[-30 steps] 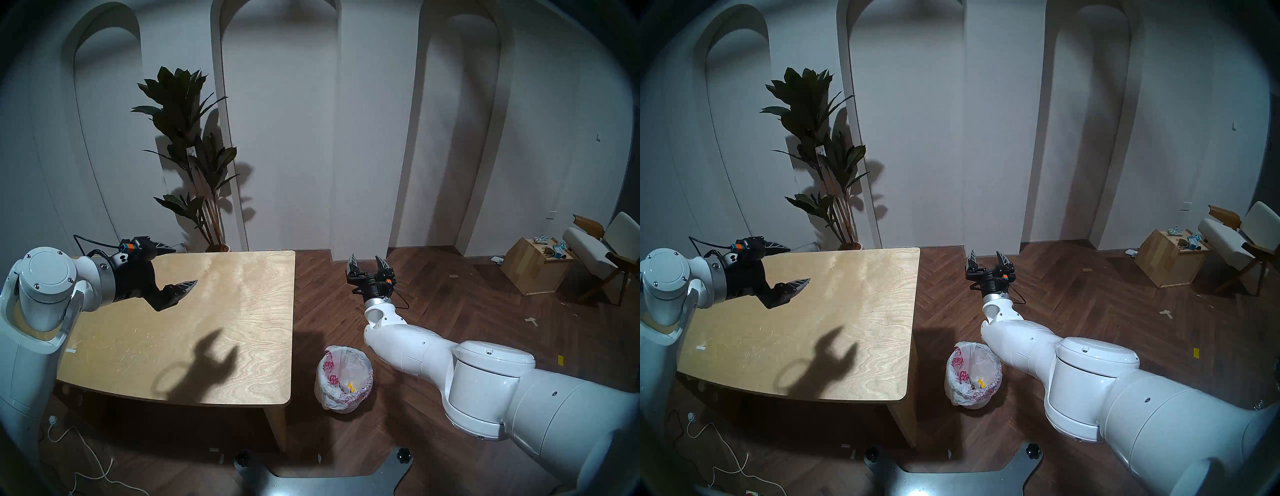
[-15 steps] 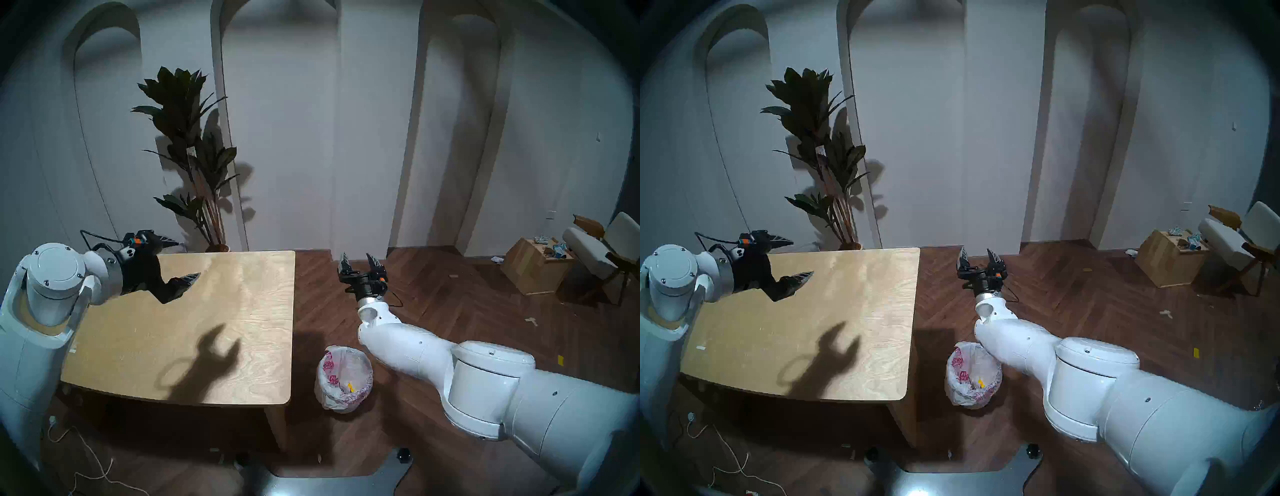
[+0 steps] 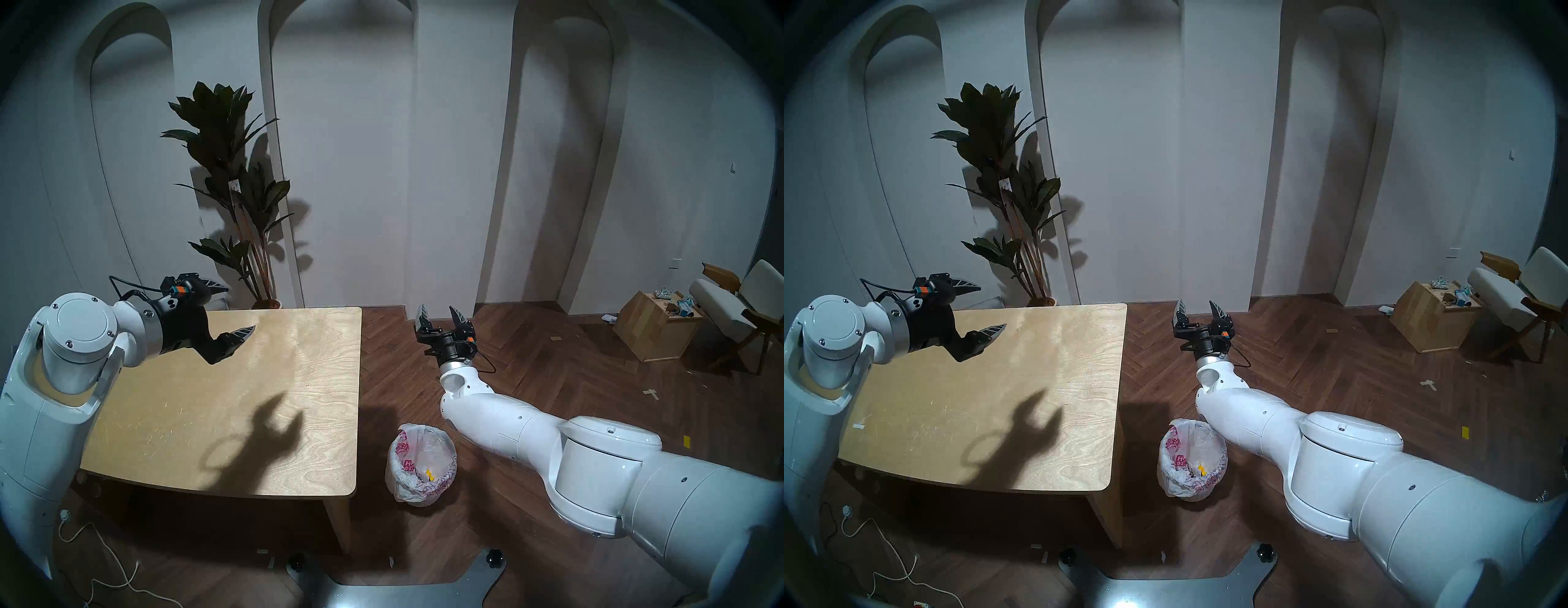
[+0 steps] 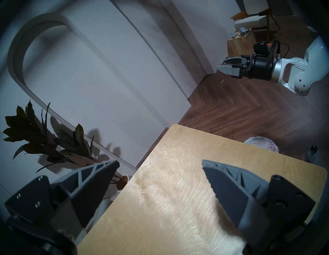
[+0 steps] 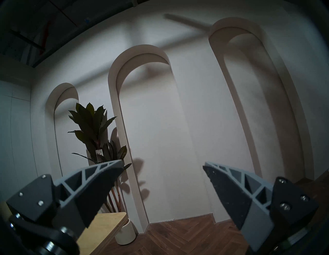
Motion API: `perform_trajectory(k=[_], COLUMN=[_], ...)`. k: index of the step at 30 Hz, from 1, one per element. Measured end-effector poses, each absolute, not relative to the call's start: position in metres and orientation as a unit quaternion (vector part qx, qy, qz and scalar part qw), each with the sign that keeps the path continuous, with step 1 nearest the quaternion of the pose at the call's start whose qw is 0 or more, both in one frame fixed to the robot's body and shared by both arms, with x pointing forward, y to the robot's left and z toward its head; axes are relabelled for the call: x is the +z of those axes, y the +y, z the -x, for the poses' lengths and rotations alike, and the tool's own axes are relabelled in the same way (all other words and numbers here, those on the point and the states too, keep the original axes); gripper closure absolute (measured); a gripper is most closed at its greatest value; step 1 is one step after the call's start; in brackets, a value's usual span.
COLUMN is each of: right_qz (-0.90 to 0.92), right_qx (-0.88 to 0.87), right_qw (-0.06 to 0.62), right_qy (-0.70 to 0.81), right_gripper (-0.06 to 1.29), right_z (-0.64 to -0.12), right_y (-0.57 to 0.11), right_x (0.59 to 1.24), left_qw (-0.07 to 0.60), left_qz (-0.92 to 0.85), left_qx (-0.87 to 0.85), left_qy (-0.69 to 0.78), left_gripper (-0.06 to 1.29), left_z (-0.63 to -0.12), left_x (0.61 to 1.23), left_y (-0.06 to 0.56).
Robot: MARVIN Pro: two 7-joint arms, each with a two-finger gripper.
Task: Put the trash into the trash bin on the ground
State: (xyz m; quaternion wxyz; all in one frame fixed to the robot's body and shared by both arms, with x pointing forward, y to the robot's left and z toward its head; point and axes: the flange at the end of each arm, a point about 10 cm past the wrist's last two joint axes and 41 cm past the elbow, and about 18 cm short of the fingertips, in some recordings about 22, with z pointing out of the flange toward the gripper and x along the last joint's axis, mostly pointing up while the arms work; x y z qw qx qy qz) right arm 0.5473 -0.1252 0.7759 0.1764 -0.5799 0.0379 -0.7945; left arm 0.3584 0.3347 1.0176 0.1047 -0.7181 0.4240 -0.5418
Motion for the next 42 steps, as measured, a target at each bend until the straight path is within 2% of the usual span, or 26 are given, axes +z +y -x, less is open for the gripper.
perform_trajectory(k=[31, 42], right_qz=[0.569, 0.565], right_qx=[-0.797, -0.795], right_qw=[0.197, 0.218], right_qy=[0.036, 0.033], right_gripper=[0.00, 0.00], right_z=[-0.543, -0.537], right_y=[-0.136, -0.128], right_x=[0.779, 0.779], left_qw=[0.109, 0.122], left_qz=[0.701, 0.713], left_qx=[-0.561, -0.562], left_qy=[0.426, 0.400], left_gripper=[-0.01, -0.01], left_z=[-0.379, -0.394], left_x=[1.008, 1.000], left_y=[0.309, 0.321])
